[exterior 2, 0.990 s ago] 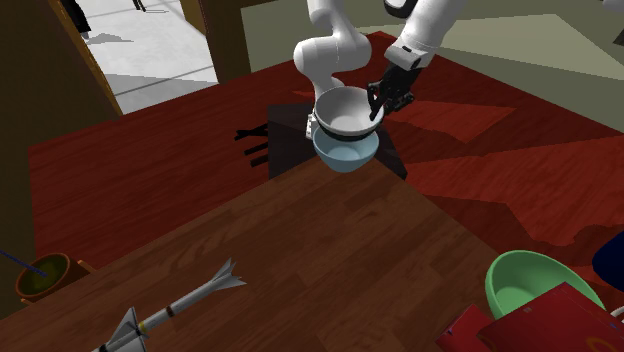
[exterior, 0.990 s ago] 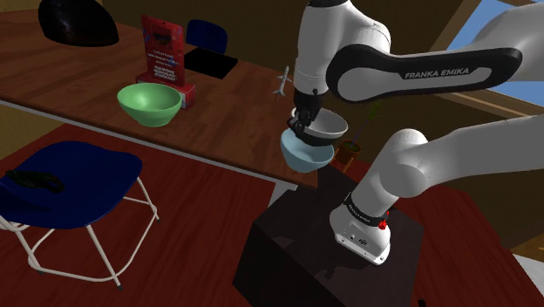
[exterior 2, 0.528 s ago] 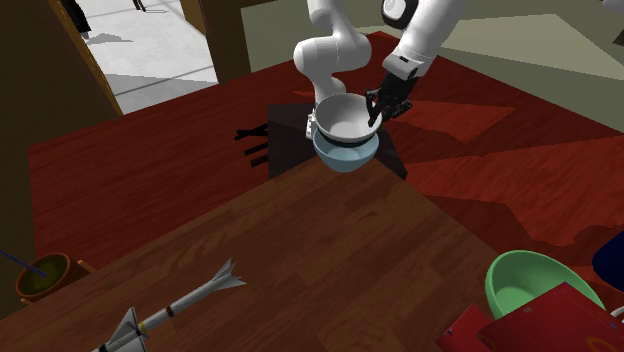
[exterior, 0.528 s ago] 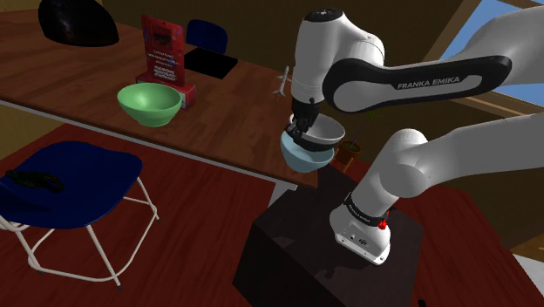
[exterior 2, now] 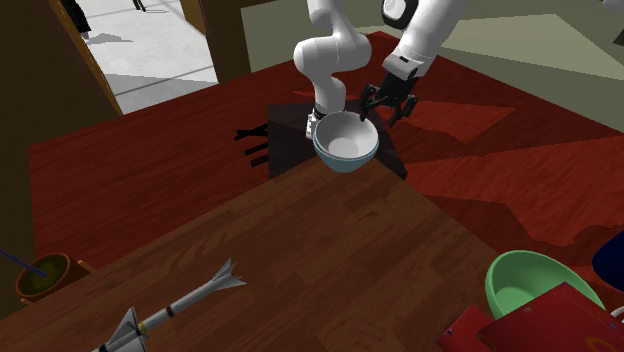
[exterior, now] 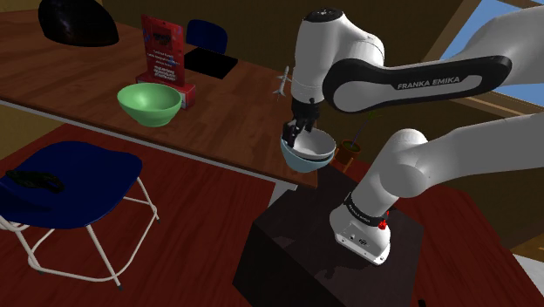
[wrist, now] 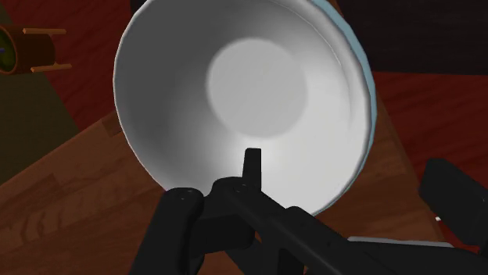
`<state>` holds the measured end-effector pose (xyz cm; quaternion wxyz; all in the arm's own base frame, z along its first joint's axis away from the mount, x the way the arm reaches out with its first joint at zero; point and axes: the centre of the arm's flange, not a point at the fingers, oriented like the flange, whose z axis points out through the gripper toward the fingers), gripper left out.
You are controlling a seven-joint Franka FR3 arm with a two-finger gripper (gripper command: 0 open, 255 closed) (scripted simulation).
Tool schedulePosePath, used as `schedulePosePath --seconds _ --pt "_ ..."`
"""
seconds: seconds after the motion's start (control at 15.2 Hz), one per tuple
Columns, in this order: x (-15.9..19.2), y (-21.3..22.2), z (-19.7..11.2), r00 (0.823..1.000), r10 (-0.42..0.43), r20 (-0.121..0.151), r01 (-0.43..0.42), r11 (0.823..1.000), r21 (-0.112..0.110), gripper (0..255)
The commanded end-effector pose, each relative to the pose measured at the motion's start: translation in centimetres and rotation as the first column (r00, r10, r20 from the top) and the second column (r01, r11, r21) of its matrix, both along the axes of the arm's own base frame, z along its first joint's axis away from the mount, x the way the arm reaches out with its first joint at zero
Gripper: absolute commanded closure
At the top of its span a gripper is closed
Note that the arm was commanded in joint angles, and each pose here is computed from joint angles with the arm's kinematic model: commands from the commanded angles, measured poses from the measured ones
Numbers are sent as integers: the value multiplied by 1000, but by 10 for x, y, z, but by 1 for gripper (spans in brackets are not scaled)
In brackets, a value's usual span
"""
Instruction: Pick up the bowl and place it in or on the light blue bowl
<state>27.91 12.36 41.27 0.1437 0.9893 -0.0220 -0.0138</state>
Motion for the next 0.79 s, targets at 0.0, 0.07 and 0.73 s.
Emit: schedulePosePath --seconds 0.0,0.07,0.73 --pt "0 0 0 1000 0 0 0 1000 0 0" --pt "0 0 0 1000 0 0 0 1000 0 0" --pt "2 14 48 1000 0 0 0 1000 0 0"
